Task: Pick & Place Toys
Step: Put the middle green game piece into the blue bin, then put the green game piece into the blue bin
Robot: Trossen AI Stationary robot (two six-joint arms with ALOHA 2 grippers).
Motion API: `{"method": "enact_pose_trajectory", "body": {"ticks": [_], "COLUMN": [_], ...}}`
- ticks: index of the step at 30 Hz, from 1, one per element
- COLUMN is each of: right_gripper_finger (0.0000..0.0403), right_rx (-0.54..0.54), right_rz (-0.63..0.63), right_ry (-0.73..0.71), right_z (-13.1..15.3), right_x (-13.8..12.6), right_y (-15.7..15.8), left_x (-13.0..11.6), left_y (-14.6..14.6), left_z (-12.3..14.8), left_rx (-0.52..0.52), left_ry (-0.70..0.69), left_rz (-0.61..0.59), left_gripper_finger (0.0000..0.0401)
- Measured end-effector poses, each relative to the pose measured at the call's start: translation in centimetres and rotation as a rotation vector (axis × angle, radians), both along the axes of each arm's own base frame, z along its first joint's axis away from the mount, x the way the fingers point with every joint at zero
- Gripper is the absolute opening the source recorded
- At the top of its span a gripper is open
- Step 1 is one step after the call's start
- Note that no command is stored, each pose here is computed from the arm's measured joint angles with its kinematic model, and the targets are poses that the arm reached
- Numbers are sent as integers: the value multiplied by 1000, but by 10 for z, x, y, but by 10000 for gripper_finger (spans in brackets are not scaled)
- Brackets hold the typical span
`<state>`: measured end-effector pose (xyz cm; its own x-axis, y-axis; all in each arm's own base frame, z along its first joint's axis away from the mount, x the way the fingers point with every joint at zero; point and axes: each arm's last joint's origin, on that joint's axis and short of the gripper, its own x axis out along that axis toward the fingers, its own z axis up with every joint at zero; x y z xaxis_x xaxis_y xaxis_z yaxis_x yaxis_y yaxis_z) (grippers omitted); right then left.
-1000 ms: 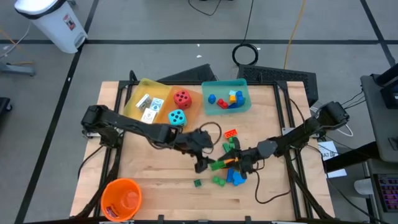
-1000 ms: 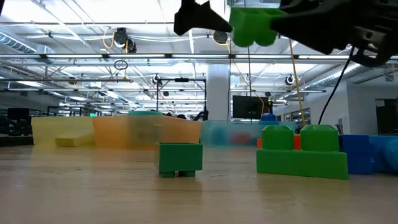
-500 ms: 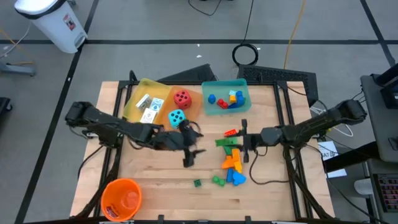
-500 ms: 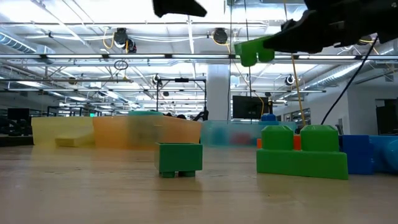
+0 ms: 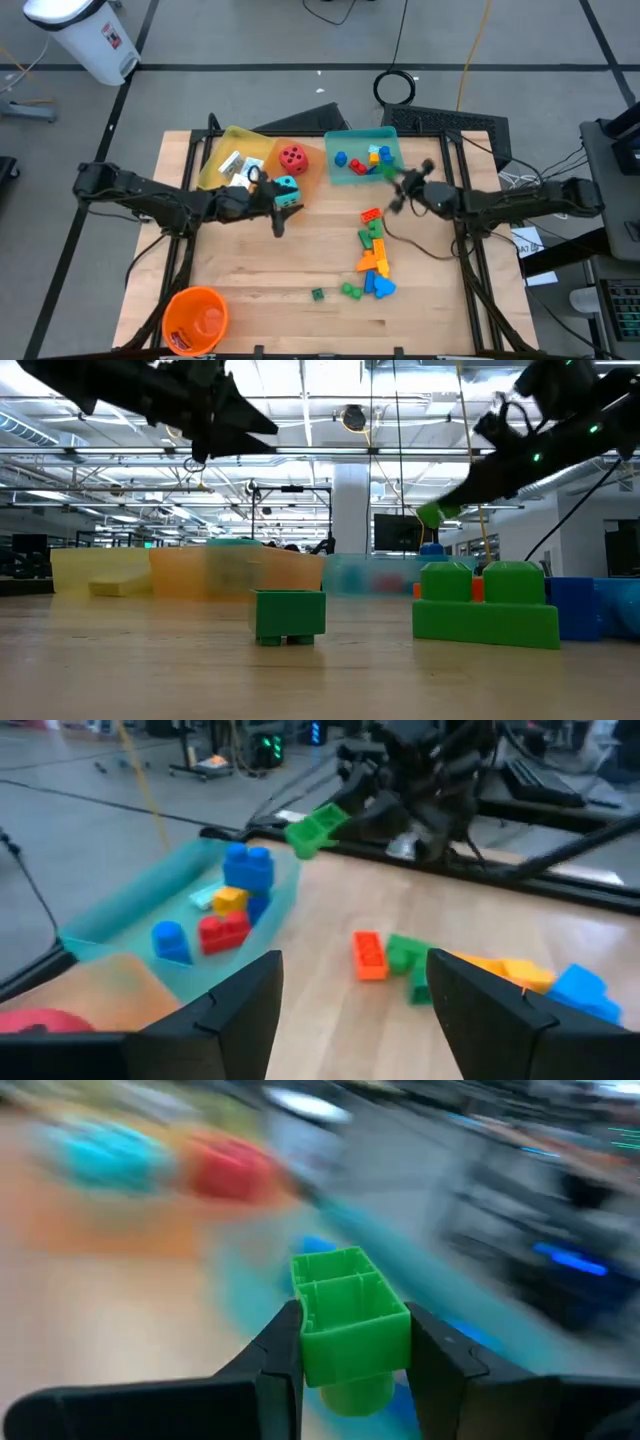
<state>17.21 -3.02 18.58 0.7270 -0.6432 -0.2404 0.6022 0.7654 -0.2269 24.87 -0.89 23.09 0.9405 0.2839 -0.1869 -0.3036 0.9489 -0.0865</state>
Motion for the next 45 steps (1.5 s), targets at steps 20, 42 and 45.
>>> {"method": "enact_pose_trajectory", "body": {"ticks": [20,42,45], "right_gripper_finger": [95,305,339], "right_rx": [129,385,339], "right_rz": [-11,116,225], "right_ry": [5,68,17], "right_z": [-26,12,29], "right_x": [5,41,43], "right_y": [-70,-104,-87], "left_x": [-1,1,4], "left_y": [17,12,9], "left_z": [7,8,-2], "left_rx": [166,-215,-271], "left_ry": [-74,-203,-147], "left_rz": [50,-19,-23], "left_gripper_finger": [274,263,260]}}
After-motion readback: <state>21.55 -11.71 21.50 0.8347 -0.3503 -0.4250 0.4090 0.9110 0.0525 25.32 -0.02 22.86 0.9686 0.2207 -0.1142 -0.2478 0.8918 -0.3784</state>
